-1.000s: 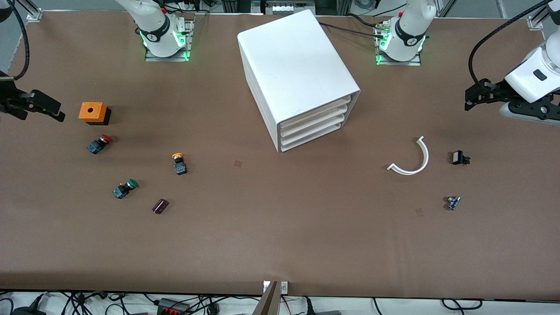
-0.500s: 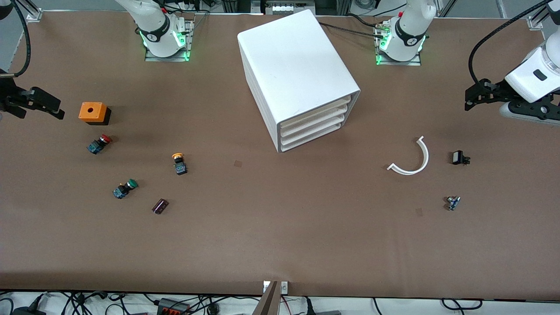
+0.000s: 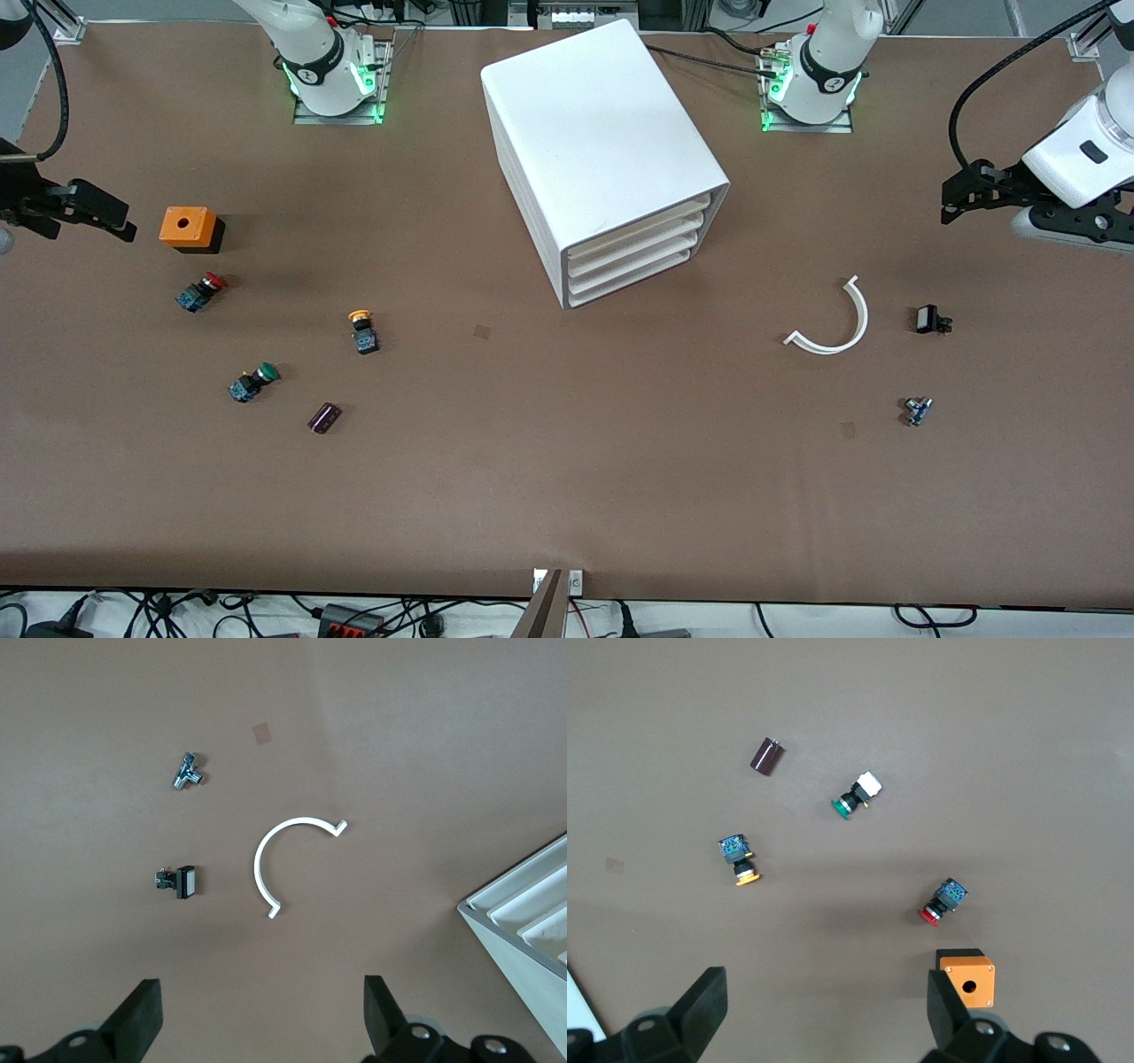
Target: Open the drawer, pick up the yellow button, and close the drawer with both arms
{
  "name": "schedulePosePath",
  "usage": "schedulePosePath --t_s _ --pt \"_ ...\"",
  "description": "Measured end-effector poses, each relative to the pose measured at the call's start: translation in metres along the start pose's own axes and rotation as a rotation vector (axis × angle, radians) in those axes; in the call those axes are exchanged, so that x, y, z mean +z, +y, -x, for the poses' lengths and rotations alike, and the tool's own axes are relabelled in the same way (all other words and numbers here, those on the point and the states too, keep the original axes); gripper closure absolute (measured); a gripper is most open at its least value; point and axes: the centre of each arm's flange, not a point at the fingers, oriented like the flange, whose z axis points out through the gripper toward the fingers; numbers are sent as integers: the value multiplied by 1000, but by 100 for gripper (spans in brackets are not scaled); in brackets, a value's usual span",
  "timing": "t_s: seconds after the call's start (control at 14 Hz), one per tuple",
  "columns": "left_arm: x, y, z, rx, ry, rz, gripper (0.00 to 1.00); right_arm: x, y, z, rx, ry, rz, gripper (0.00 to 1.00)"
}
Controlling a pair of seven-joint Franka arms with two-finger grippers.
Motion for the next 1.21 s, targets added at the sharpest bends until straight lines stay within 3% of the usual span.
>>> schedulePosePath --t_s 1.21 --pt "0 0 0 0 0 0 0 12 -7 -1 -4 -3 0 0"
